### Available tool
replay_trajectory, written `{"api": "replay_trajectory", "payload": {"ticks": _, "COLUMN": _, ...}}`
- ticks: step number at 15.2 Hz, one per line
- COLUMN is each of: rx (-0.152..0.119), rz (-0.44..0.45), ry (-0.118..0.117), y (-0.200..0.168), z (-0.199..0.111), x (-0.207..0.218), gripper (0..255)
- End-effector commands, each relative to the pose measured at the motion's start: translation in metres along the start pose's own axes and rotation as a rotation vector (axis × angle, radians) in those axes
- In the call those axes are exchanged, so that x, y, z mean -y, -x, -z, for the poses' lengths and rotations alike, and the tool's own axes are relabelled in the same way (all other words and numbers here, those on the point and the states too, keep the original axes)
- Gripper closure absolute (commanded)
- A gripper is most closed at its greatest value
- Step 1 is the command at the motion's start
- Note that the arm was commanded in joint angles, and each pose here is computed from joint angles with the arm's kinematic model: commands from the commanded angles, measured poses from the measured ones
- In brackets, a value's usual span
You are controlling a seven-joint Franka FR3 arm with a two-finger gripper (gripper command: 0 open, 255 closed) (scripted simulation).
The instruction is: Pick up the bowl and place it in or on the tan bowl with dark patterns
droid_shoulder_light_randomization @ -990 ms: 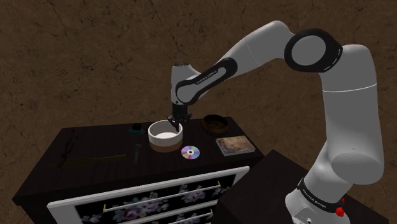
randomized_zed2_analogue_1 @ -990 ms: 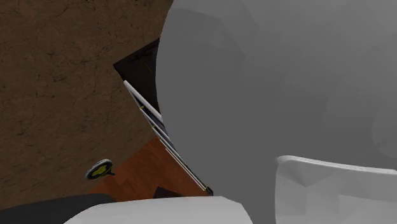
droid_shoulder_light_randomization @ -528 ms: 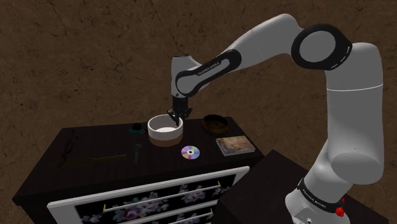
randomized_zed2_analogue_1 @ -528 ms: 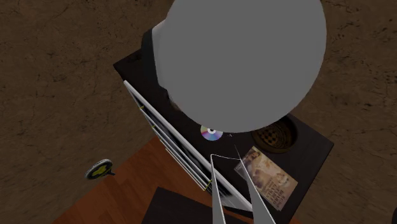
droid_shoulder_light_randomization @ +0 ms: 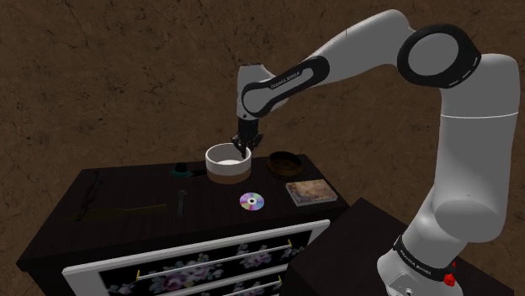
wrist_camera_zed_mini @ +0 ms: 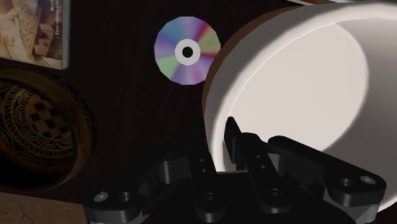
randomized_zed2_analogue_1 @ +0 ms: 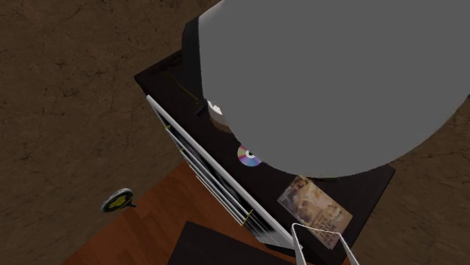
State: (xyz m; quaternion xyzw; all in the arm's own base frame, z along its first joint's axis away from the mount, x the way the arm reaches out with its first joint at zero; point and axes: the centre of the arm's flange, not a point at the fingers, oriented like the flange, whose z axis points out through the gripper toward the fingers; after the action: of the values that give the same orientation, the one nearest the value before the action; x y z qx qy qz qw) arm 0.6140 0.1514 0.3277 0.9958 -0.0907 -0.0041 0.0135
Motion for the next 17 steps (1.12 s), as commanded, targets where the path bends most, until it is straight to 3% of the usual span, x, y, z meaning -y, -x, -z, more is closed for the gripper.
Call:
{"api": "replay_trajectory", "payload": {"ticks": 1, "rx": -0.001, "rz": 0.001, "ry": -0.001, "y": -0.006, "z": 0.000, "x": -0.024, "gripper": 255}}
{"api": "replay_trajectory", "payload": {"ticks": 17, "rx": -0.001, "rz": 0.001, "ry": -0.001, "y": -0.041, "z": 0.005, "x": -0.232, "gripper": 255}}
